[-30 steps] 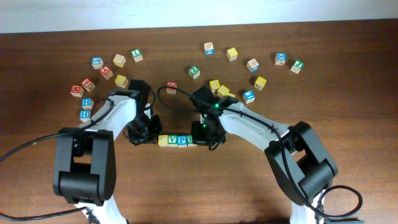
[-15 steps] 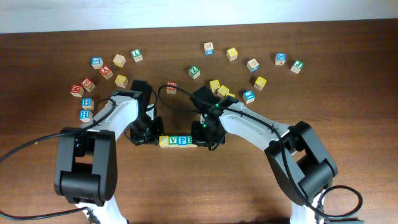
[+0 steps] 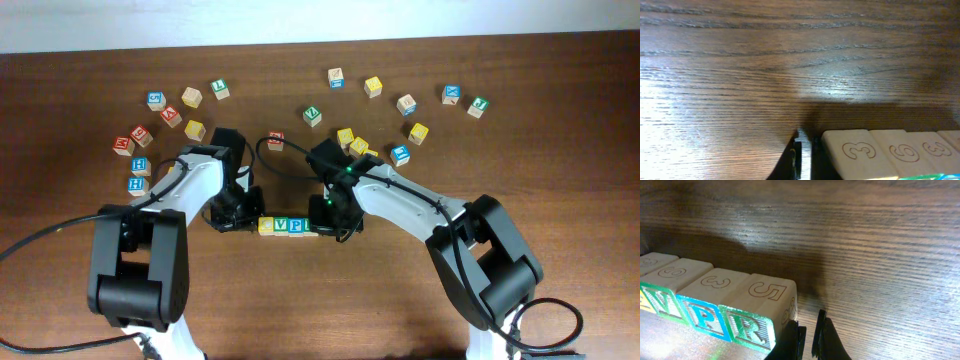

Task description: Spell out CVPR

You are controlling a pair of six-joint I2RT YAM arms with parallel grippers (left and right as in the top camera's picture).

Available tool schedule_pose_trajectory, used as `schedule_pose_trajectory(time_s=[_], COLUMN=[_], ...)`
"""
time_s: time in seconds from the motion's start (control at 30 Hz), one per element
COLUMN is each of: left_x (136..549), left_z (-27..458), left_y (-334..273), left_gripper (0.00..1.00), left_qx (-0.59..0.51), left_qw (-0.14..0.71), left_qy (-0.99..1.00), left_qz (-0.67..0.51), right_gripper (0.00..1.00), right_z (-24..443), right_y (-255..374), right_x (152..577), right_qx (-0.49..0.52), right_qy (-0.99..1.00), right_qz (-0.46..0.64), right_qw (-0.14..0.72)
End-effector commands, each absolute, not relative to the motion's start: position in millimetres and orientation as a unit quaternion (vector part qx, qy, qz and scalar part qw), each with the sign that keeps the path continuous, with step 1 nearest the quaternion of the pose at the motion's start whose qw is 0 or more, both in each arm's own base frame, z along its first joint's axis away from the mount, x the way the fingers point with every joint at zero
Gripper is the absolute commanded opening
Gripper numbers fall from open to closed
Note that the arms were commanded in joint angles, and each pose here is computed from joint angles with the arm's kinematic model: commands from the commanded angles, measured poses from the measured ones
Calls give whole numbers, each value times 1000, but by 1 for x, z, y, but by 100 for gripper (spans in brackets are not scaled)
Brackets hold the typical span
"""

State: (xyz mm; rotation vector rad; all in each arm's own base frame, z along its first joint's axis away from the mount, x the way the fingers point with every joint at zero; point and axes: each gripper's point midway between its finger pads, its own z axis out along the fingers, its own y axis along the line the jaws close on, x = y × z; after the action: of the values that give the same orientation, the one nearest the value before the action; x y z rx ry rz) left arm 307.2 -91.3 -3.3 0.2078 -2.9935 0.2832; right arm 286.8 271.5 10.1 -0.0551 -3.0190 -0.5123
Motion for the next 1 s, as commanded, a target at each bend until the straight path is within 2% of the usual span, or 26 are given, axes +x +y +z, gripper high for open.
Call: schedule_pose_trajectory(time_s=[0.0, 0.23, 0.4, 0.53, 0.73, 0.8, 0.83, 0.87, 0.9, 0.93, 0.97], left_x=[293, 292, 296, 315, 337, 328, 317, 309, 302, 292, 283], left_z=[-13, -12, -9, 15, 93, 136, 160, 175, 185, 196, 203], left_y=[-92, -73, -64, -60, -39, -34, -35, -35, -36, -38, -40], left_gripper=[6, 4, 2, 0, 3, 9, 18, 43, 63, 81, 96], left_qx=[57, 87, 94, 97, 125, 128, 124, 123, 121, 117, 111], left_qw=[89, 98, 94, 80, -5, -54, -80, -95, -105, -114, -118], left_qy=[-991, -988, -989, -990, -989, -986, -985, -983, -982, -981, -982], left_qz=[83, 81, 70, 63, 80, 87, 92, 94, 98, 101, 102], right_gripper=[5, 8, 4, 6, 27, 45, 58, 67, 72, 84, 93], right_z=[6, 4, 4, 19, 95, 131, 156, 173, 185, 208, 217], right_y=[271, 266, 265, 250, 207, 187, 175, 168, 164, 156, 152], right_x=[287, 288, 286, 294, 307, 300, 292, 284, 278, 262, 253], right_qx=[-18, -20, -21, -26, -30, -29, -30, -29, -27, -20, -16], right_qy=[-986, -988, -989, -994, -995, -994, -993, -991, -989, -986, -984], right_qz=[-162, -148, -145, -110, -88, -84, -75, -75, -78, -81, -80], right_qw=[36, 32, 36, 12, -31, -63, -90, -109, -121, -146, -156])
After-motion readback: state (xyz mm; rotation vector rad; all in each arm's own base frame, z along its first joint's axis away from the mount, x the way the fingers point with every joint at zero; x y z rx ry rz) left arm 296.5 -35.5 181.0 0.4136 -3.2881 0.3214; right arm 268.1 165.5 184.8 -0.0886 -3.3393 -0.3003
